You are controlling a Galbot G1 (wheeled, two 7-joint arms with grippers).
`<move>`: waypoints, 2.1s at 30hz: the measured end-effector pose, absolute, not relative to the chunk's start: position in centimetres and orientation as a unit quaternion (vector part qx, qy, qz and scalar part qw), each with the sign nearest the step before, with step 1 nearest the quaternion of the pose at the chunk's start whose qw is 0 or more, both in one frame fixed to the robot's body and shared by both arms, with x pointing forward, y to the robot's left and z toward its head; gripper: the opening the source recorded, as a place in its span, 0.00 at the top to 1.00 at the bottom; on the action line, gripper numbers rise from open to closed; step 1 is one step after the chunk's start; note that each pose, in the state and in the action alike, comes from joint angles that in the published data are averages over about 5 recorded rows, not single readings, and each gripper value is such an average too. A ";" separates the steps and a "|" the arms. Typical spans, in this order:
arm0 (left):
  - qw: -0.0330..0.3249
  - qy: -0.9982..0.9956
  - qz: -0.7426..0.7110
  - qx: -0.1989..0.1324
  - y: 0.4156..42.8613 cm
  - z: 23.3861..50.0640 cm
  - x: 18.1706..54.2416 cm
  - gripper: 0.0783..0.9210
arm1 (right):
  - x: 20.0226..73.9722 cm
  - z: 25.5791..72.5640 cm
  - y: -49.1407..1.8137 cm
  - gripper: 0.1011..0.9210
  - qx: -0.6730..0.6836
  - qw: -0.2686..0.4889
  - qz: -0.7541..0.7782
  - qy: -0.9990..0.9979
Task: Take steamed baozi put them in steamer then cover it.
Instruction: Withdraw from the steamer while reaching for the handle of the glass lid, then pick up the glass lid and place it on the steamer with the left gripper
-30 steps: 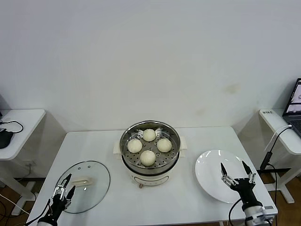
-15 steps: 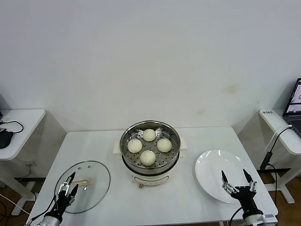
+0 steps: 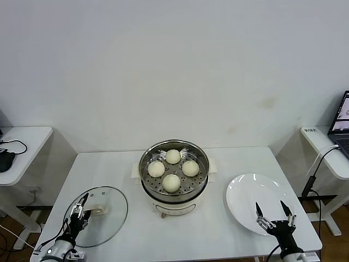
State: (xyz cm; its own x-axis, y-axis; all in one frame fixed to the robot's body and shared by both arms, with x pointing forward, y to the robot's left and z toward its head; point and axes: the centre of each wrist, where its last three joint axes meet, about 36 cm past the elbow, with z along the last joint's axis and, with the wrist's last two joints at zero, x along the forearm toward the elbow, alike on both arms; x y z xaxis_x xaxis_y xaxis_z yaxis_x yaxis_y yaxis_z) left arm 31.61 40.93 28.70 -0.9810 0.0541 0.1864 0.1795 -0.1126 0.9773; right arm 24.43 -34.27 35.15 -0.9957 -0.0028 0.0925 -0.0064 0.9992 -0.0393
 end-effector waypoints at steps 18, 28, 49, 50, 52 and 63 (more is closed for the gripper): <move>0.056 -0.675 -0.732 -0.081 41.0 27.9 34.4 0.17 | 24.3 34.2 -34.0 0.12 0.008 0.060 0.020 -0.998; 0.062 -0.684 -0.723 -0.079 40.8 27.3 34.0 0.51 | 24.5 34.1 -33.9 0.12 0.012 0.062 0.019 -0.998; 0.013 -0.710 -0.704 -0.017 41.9 29.4 32.5 0.91 | 24.6 34.5 -33.3 0.12 0.033 0.060 0.027 -0.997; 0.009 -0.711 -0.703 -0.014 42.1 29.8 32.6 0.91 | 24.6 34.5 -33.2 0.12 0.035 0.059 0.028 -0.997; 0.000 -0.713 -0.701 -0.008 42.5 30.7 32.7 0.91 | 24.7 34.7 -33.1 0.12 0.039 0.058 0.029 -0.997; -0.028 -0.732 -0.681 0.005 44.7 36.9 34.1 0.91 | 25.0 35.0 -32.3 0.12 0.056 0.053 0.038 -0.996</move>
State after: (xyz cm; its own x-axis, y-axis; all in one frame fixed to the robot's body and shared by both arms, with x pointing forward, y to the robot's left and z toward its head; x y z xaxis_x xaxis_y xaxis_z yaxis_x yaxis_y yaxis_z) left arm 34.13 44.71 36.87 -0.9984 0.0302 -0.0484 -0.0461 0.0720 0.9963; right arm 24.98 -32.25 35.04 -0.9882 -0.1070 0.1094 -0.1149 0.9910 -0.0692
